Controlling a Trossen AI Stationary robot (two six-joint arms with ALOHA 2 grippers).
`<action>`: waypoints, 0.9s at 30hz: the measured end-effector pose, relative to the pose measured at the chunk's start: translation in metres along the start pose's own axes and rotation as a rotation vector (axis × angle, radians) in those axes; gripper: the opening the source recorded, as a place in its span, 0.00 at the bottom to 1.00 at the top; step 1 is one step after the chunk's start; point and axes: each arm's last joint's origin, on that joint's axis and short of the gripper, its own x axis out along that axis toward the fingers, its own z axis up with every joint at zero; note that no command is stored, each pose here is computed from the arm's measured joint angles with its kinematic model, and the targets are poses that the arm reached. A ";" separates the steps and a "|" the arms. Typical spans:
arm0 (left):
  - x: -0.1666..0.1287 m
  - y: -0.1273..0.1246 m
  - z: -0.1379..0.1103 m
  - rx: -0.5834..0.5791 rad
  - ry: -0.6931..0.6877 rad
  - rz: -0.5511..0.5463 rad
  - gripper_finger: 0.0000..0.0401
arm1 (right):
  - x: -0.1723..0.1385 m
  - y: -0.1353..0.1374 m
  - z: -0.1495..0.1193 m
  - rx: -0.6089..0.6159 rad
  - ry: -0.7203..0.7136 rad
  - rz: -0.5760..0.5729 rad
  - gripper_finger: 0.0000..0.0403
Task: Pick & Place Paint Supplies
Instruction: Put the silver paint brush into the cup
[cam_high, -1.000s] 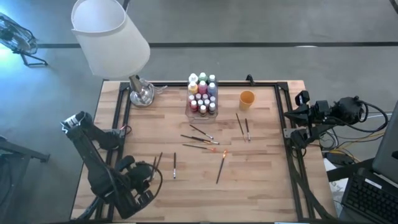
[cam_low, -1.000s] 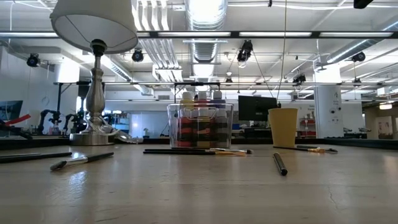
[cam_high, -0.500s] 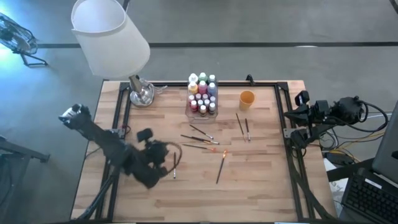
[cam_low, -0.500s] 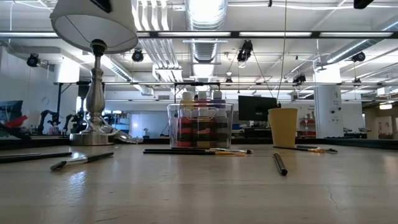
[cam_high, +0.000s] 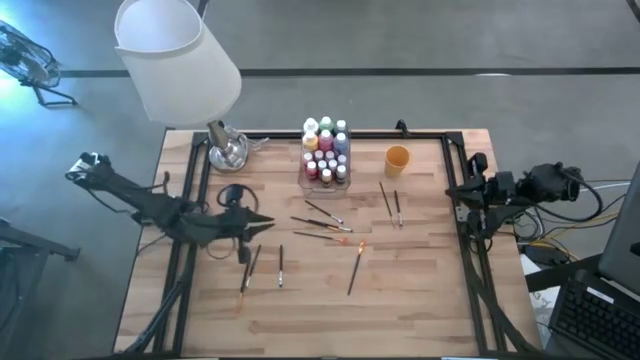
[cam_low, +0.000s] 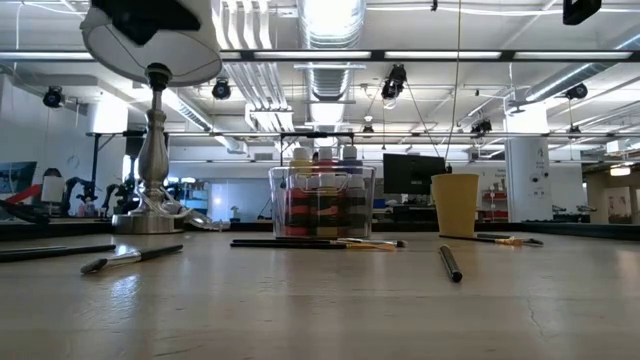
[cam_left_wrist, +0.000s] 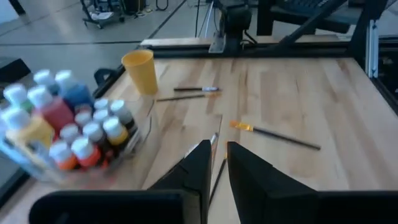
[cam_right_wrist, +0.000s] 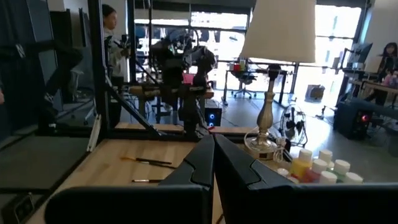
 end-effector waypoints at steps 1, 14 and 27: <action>-0.003 0.004 -0.010 -0.006 -0.003 -0.001 0.14 | 0.001 0.000 -0.001 0.009 0.002 0.000 0.02; -0.017 0.040 -0.112 -0.149 -0.068 0.132 0.14 | 0.043 0.016 -0.014 0.078 0.202 -0.146 0.02; -0.016 0.046 -0.142 -0.109 -0.064 0.183 0.14 | 0.071 0.028 -0.040 0.182 0.528 -0.301 0.02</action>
